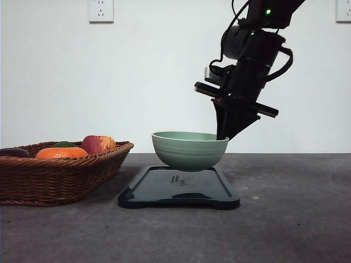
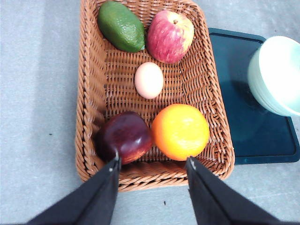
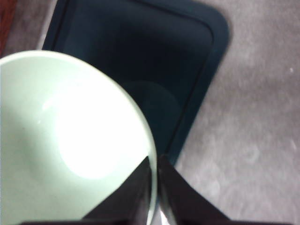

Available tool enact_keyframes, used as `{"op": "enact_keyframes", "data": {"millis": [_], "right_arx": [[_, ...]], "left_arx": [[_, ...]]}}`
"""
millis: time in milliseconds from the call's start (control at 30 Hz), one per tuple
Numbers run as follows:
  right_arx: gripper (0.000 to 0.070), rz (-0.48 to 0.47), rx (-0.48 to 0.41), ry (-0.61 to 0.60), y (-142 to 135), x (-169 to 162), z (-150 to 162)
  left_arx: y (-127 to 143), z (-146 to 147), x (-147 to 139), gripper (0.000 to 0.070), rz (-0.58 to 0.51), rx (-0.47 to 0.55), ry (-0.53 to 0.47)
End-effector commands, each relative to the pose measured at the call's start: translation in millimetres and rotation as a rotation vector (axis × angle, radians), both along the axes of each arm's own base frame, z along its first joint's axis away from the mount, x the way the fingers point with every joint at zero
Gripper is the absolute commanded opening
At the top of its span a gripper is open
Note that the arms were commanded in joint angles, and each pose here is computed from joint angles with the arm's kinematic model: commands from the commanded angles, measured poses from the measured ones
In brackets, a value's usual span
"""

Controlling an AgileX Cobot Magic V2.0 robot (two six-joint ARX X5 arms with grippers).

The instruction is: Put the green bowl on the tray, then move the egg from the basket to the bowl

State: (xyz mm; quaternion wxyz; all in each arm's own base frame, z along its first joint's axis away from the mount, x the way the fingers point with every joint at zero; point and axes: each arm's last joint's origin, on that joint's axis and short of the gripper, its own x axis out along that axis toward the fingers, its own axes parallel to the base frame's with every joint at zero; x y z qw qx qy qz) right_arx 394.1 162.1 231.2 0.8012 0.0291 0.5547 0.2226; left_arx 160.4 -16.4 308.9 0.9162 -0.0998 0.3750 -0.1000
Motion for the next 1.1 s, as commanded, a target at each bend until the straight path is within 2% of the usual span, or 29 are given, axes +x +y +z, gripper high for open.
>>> {"op": "enact_keyframes", "data": {"millis": [0, 600, 667, 800, 1067], "right_arx": [[0.0006, -0.001, 0.016, -0.016, 7, 6, -1], [0.0007, 0.013, 0.011, 0.001, 19, 13, -20], [0.0026, 0.015, 0.011, 0.000, 20, 13, -20], [0.0143, 0.020, 0.008, 0.003, 22, 11, -21], [0.0147, 0.027, 0.008, 0.006, 24, 8, -12]], "left_arx": [[-1, 7, 1, 0.0280, -0.010, 0.001, -0.026], [-1, 7, 1, 0.0280, -0.010, 0.001, -0.027], [-1, 7, 1, 0.0280, -0.010, 0.001, -0.026], [-1, 7, 1, 0.0280, -0.010, 0.001, -0.027], [0, 6, 1, 0.0280, -0.010, 0.001, -0.022]]}}
